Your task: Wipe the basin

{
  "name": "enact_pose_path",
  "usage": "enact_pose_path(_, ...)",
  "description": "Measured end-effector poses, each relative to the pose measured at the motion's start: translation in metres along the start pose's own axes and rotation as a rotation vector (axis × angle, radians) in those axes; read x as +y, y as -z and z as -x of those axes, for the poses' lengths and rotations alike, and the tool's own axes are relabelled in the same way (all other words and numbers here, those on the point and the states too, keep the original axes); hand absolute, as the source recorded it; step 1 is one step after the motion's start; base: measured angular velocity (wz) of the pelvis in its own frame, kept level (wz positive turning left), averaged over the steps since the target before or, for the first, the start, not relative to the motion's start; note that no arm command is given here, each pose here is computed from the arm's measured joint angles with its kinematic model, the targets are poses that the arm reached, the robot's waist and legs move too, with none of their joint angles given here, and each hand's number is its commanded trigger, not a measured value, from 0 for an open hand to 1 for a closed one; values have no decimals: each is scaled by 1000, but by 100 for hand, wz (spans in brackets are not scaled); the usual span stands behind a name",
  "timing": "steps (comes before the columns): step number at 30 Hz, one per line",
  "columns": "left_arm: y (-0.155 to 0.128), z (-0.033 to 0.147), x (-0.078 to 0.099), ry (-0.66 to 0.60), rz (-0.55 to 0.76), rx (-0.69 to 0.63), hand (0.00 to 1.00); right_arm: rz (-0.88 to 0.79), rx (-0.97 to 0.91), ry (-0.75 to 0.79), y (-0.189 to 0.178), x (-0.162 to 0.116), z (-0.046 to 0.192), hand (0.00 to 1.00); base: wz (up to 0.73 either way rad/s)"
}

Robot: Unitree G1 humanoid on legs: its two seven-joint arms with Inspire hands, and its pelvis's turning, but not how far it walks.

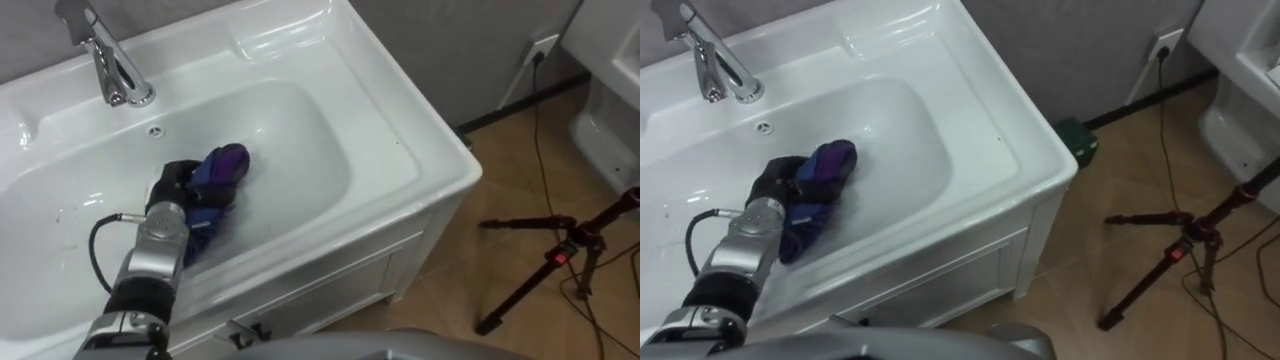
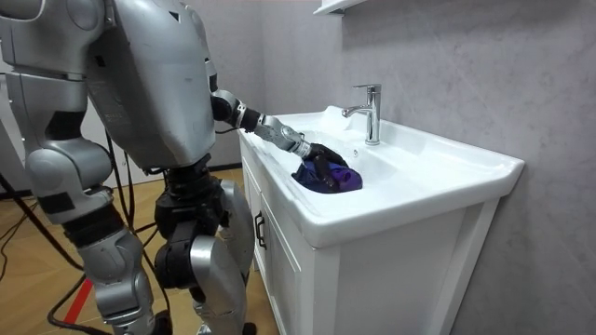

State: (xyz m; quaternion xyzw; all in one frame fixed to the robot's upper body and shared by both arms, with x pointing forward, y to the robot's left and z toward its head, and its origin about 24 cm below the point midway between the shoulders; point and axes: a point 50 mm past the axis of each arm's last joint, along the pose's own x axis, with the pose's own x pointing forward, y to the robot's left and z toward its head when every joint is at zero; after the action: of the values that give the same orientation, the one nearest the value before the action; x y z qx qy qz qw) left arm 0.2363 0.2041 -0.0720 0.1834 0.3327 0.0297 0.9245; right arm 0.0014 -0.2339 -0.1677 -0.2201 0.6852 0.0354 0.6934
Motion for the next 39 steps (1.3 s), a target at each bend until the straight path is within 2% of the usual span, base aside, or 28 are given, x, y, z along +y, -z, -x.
enact_pose_path(3,-15,2,-15,66,-11,-64,100,3,-8,-4,0,1,0,0,-7)
enact_pose_path(6,-25,4,-22,93,-7,-105,100,8,-13,-5,-1,0,0,0,-2)
enact_pose_path(10,-33,4,-25,123,27,-136,100,19,-23,-18,-2,1,1,0,-4)
enact_pose_path(16,-54,9,-28,150,11,-223,100,54,-31,-35,-4,0,0,0,0)
enact_pose_path(25,-61,10,-24,104,-112,-261,100,67,-26,-33,-5,0,0,0,-1)
enact_pose_path(29,-39,4,-21,62,-228,-176,100,59,-14,-27,-3,-3,0,0,-15)
enact_pose_path(34,-15,0,-12,-10,-478,-102,100,40,10,-27,6,-2,1,0,-4)
enact_pose_path(36,-4,-1,-4,-61,-611,-66,100,25,13,-23,7,-3,1,0,-9)
enact_pose_path(39,12,1,10,-122,-743,-12,100,21,12,-13,8,-6,1,0,-3)
